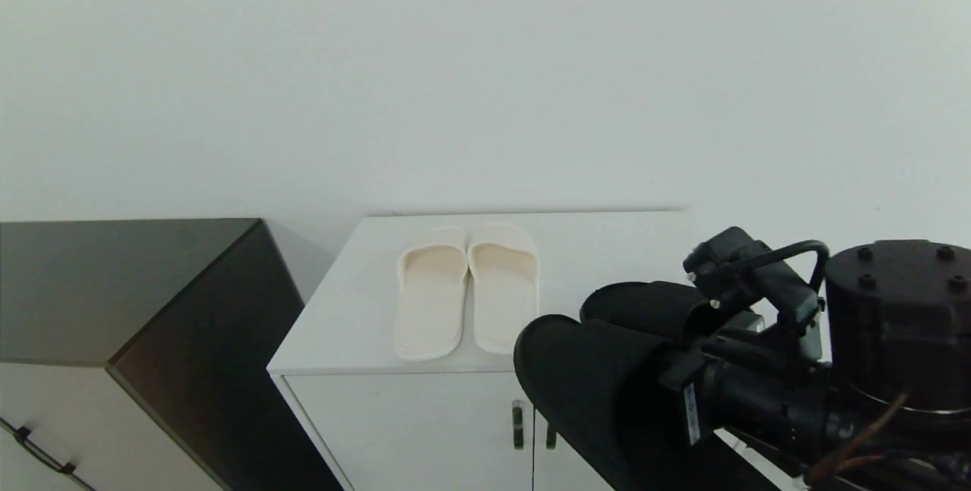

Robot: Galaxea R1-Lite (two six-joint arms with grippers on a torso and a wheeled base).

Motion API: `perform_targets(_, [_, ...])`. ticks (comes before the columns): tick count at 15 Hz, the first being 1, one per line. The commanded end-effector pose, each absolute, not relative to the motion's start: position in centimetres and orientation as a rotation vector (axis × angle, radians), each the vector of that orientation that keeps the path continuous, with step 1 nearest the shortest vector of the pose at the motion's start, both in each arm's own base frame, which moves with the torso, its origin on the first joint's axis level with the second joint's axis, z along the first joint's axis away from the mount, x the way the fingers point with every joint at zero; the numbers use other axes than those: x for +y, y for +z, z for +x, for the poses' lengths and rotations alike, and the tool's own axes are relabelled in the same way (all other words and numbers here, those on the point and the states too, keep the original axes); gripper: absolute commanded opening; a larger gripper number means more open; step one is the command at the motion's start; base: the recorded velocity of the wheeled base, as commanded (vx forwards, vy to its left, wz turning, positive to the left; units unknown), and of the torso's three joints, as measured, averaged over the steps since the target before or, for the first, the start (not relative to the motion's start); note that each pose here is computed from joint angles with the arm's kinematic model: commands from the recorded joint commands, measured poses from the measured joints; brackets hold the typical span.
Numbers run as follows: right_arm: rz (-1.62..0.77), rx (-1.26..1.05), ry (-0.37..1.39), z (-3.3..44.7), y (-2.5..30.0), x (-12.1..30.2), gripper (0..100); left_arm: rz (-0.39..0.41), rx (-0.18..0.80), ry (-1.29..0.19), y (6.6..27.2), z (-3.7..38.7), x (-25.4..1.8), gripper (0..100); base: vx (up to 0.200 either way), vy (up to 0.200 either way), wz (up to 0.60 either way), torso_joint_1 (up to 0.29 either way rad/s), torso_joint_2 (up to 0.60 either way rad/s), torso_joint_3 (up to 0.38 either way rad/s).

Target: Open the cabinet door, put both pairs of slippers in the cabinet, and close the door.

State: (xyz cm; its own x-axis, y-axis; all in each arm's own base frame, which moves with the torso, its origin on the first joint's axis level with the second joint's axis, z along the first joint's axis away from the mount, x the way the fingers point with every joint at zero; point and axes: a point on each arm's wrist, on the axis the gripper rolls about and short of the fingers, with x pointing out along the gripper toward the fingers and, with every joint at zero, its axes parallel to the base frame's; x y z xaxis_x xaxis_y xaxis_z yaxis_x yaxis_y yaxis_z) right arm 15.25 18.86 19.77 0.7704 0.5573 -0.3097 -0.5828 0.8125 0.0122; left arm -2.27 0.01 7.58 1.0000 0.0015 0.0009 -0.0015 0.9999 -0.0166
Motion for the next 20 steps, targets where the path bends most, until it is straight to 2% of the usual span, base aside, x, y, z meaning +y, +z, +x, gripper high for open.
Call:
perform_targets(1, [-0.059, 0.267, 0.648, 13.9, 20.9, 17.9, 0, -0.017, 0.0, 0.002, 7.6, -2.3, 0.0, 0, 0.0, 0.0, 0.0, 0.0, 0.0, 0.0])
perform_targets(8, [-0.077, 0.29, 0.649, 13.7, 20.1, 17.7, 0, -0.017, 0.0, 0.003, 7.6, -2.3, 0.0, 0, -0.2, 0.0, 0.0, 0.0, 0.0, 0.0])
perform_targets(16, [-0.092, 0.311, 0.695, 13.3, 19.5, 17.3, 0, -0.017, 0.0, 0.003, 7.6, -2.3, 0.0, 0, 0.0, 0.0, 0.0, 0.0, 0.0, 0.0])
perform_targets(20, [-0.113, 0.313, 0.697, 13.2, 19.2, 17.2, 0, -0.018, 0.0, 0.002, 7.6, -2.3, 0.0, 0, 0.0, -0.2, 0.0, 0.0, 0.0, 0.006])
